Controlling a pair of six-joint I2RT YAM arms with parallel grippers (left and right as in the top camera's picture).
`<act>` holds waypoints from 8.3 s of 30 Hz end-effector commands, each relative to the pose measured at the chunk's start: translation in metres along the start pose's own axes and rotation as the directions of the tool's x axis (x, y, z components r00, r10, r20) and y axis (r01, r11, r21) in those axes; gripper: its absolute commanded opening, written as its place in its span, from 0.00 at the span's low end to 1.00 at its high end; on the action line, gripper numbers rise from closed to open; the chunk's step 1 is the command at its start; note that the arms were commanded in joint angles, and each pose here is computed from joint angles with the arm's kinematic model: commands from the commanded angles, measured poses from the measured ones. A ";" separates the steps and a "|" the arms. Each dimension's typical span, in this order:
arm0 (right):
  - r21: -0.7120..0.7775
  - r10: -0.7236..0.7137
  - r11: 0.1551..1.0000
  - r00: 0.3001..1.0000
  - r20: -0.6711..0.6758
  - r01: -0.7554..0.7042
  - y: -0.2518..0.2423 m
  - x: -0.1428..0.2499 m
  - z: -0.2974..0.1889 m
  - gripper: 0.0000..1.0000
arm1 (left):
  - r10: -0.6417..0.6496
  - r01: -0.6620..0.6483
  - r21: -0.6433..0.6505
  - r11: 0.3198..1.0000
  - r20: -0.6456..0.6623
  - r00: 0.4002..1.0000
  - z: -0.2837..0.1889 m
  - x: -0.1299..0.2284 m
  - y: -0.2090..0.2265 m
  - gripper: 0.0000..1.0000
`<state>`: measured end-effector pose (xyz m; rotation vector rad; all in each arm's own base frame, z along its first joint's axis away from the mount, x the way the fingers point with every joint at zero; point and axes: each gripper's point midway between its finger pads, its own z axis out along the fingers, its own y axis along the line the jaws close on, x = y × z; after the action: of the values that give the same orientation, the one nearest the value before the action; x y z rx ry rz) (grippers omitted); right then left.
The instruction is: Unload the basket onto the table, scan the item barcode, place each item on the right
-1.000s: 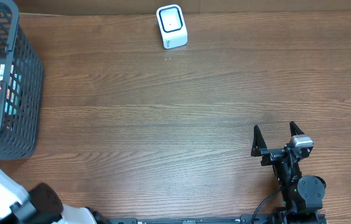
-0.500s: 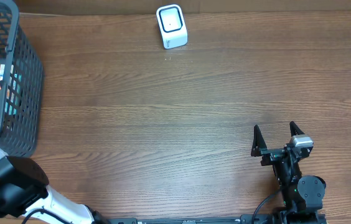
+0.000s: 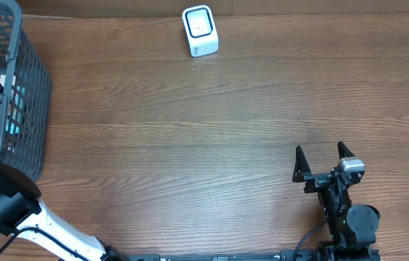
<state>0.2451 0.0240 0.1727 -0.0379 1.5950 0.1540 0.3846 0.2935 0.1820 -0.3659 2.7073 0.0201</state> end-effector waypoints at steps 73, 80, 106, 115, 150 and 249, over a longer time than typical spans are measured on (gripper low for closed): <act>0.010 -0.004 1.000 1.000 0.003 0.004 -0.002 0.002 0.000 1.00 | -0.039 0.065 0.084 0.994 -0.284 0.958 0.112 0.055 -0.019 0.67; 0.010 -0.004 1.000 1.000 0.003 0.004 -0.002 0.002 0.000 1.00 | -0.070 0.095 0.072 0.993 -0.289 0.955 0.116 0.057 -0.018 0.63; 0.010 -0.004 1.000 1.000 0.003 0.004 -0.002 0.002 0.000 1.00 | -0.153 0.161 -0.097 0.982 0.086 0.984 -0.026 -0.013 -0.010 0.45; 0.010 -0.004 1.000 1.000 0.003 0.004 -0.002 0.002 0.000 1.00 | -0.135 0.199 -0.154 0.968 0.349 0.928 -0.129 -0.038 -0.018 0.47; 0.010 -0.004 1.000 1.000 0.003 0.004 -0.002 0.002 0.000 1.00 | 0.031 -0.066 0.118 0.991 0.275 0.961 -0.207 0.039 -0.252 0.47; 0.010 -0.004 1.000 1.000 0.003 0.004 -0.002 0.002 0.000 1.00 | 0.292 -0.269 0.274 0.924 -0.047 0.955 0.001 0.306 -0.599 1.00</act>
<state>0.2452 0.0240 0.1728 -0.0379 1.5946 0.1540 0.2585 -0.3550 0.0590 0.0937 2.8171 -0.2316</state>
